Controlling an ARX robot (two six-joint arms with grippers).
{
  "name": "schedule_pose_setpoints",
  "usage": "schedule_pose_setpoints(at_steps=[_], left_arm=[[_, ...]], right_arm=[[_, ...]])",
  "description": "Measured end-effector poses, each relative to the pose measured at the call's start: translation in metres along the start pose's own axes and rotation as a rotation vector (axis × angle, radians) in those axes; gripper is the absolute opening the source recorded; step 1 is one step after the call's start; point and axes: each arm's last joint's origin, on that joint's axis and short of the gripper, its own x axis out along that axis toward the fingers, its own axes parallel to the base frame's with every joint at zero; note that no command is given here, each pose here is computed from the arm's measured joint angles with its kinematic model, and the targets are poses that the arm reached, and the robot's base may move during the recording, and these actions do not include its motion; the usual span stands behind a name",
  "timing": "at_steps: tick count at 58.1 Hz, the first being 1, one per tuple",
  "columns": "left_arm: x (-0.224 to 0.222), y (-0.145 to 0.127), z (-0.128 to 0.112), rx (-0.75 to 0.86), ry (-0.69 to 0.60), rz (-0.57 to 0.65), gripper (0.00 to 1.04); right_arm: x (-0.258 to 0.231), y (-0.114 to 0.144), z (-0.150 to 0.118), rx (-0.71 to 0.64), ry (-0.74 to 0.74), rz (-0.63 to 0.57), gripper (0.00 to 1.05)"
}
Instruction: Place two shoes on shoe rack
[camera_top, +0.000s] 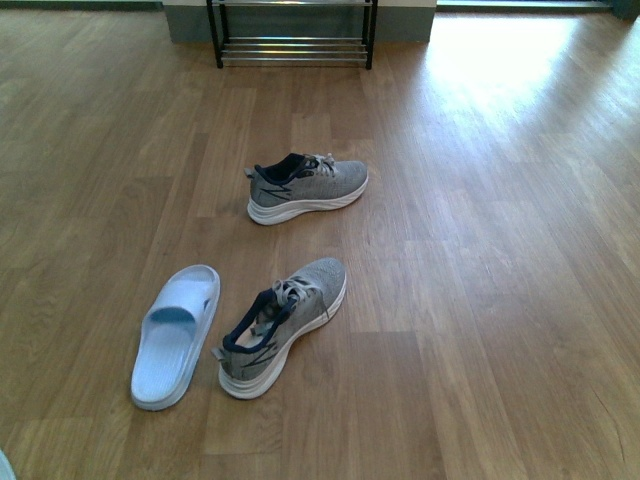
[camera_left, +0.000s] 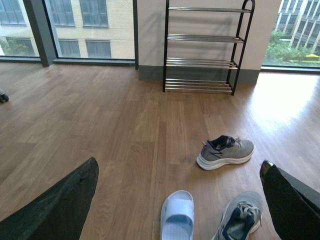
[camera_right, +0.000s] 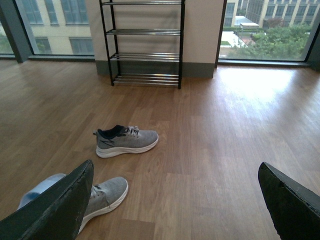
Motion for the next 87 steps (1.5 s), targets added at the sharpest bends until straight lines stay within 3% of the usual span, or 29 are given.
schedule_pose_setpoints(at_steps=[36,37,40,42,47,57,65,72,75,82,87], left_arm=[[0.000,0.000,0.000,0.000,0.000,0.000,0.95],[0.000,0.000,-0.001,-0.017,0.018,0.020,0.95],[0.002,0.000,-0.002,-0.149,0.270,0.223,0.95],[0.008,0.001,-0.003,-0.244,0.382,0.287,0.95],[0.035,0.005,-0.005,-0.376,0.508,0.272,0.95],[0.095,0.008,-0.009,-0.277,0.642,0.228,0.95],[0.145,-0.006,-0.036,-0.118,0.798,0.109,0.95],[0.193,-0.036,-0.070,-0.012,0.926,-0.086,0.95],[0.215,-0.051,-0.095,0.010,0.988,-0.194,0.95],[0.244,-0.064,-0.159,-0.031,1.152,-0.272,0.95],[0.252,-0.073,-0.190,-0.043,1.239,-0.315,0.95]], right_arm=[[0.000,0.000,0.000,0.000,0.001,-0.002,0.95],[0.000,0.000,0.000,0.000,0.001,-0.002,0.95],[0.000,0.000,0.000,0.000,0.001,0.000,0.95],[0.000,0.000,0.000,0.000,0.001,0.001,0.95],[0.000,0.000,0.000,0.000,0.001,0.000,0.95],[0.000,0.000,0.000,0.000,0.001,0.000,0.95],[0.000,0.000,0.000,0.000,0.001,0.000,0.95],[0.000,0.000,0.000,0.000,0.001,0.000,0.95],[0.000,0.000,0.000,0.000,0.001,0.000,0.95],[0.000,0.000,0.000,0.000,0.001,0.000,0.95],[0.000,0.000,0.000,0.000,0.001,0.000,0.95]])
